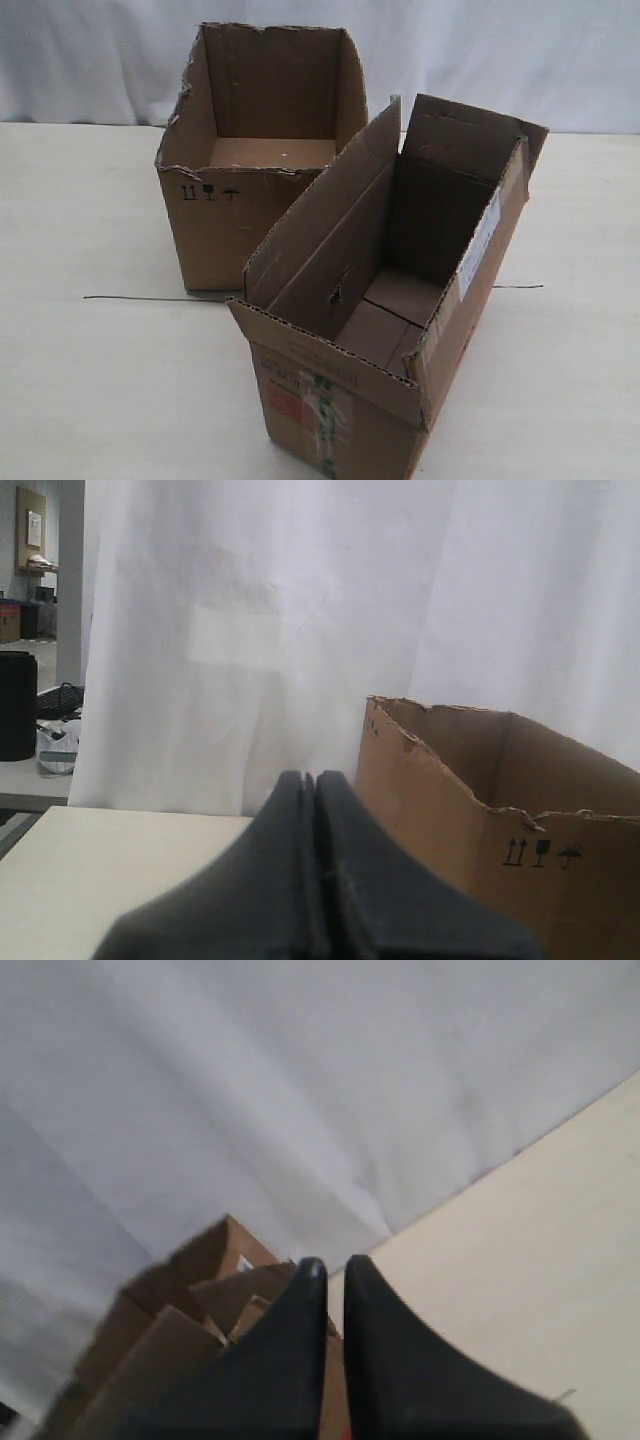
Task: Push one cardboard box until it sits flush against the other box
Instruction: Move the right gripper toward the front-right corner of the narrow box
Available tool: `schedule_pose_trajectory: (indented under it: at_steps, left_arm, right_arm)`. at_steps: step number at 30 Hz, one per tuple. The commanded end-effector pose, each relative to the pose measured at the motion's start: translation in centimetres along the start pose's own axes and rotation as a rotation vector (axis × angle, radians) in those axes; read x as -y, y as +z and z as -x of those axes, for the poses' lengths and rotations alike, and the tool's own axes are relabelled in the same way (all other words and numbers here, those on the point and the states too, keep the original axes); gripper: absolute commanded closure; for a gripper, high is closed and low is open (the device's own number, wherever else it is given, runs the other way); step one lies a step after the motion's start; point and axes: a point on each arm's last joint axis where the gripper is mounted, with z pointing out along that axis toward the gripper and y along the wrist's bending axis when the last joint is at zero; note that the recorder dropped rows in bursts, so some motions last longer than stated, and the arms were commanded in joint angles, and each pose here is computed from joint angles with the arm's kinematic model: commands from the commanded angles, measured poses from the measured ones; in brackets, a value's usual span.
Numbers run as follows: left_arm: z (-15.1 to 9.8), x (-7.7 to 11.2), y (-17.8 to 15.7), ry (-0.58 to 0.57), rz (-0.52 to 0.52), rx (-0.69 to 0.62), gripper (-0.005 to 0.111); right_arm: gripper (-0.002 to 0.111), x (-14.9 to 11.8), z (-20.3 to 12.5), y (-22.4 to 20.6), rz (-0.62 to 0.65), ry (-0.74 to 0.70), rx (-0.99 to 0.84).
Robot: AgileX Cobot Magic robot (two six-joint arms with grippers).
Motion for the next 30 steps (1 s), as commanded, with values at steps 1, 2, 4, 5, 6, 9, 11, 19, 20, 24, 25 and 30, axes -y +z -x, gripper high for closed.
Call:
schedule_pose_trajectory:
  at_steps: [1,2,4,5,6,9,11,19,20,24,25,30]
  left_arm:
    - [0.0,0.0,0.0,-0.006,-0.009,0.009,0.107]
    - [0.0,0.0,0.0,-0.006,-0.009,0.009,0.107]
    - [0.0,0.0,0.0,-0.004,-0.010,0.009,0.107]
    - [0.0,0.0,0.0,-0.004,-0.010,0.009,0.107]
    - [0.0,0.0,0.0,-0.004,-0.010,0.009,0.107]
    - [0.0,0.0,0.0,-0.004,-0.010,0.009,0.107]
    - [0.0,0.0,0.0,-0.004,-0.010,0.009,0.107]
    - [0.0,0.0,0.0,-0.004,-0.010,0.009,0.107]
    - [0.0,0.0,0.0,-0.004,-0.010,0.009,0.107]
    - [0.0,0.0,0.0,-0.004,-0.010,0.009,0.107]
    - [0.0,0.0,0.0,-0.004,-0.010,0.009,0.107]
    - [0.0,0.0,0.0,-0.004,-0.010,0.009,0.107]
  right_arm:
    - [0.103,-2.1,3.5,1.7,-0.137,-0.270,-0.187]
    - [0.103,-2.5,4.2,2.2,-0.168,-0.290,-0.239]
    - [0.103,-3.1,5.0,3.2,-0.206,-0.319,-0.340]
    - [0.103,-3.4,5.3,3.6,-0.213,-0.355,-0.405]
    - [0.103,-3.8,5.5,4.0,-0.207,-0.395,-0.468]
    - [0.103,-4.8,6.0,4.6,-0.165,-0.472,-0.626]
    - [0.103,-5.4,6.2,4.4,-0.139,-0.481,-0.701]
    - [0.103,-7.0,5.1,3.8,0.004,-0.528,-0.821]
    - [0.103,-7.2,4.8,3.7,0.021,-0.540,-0.847]
    - [0.103,-8.1,3.8,2.8,0.105,-0.594,-0.936]
    - [0.103,-8.3,3.6,2.3,0.131,-0.608,-0.954]
    - [0.103,-9.5,3.4,-0.3,0.268,-0.633,-0.938]
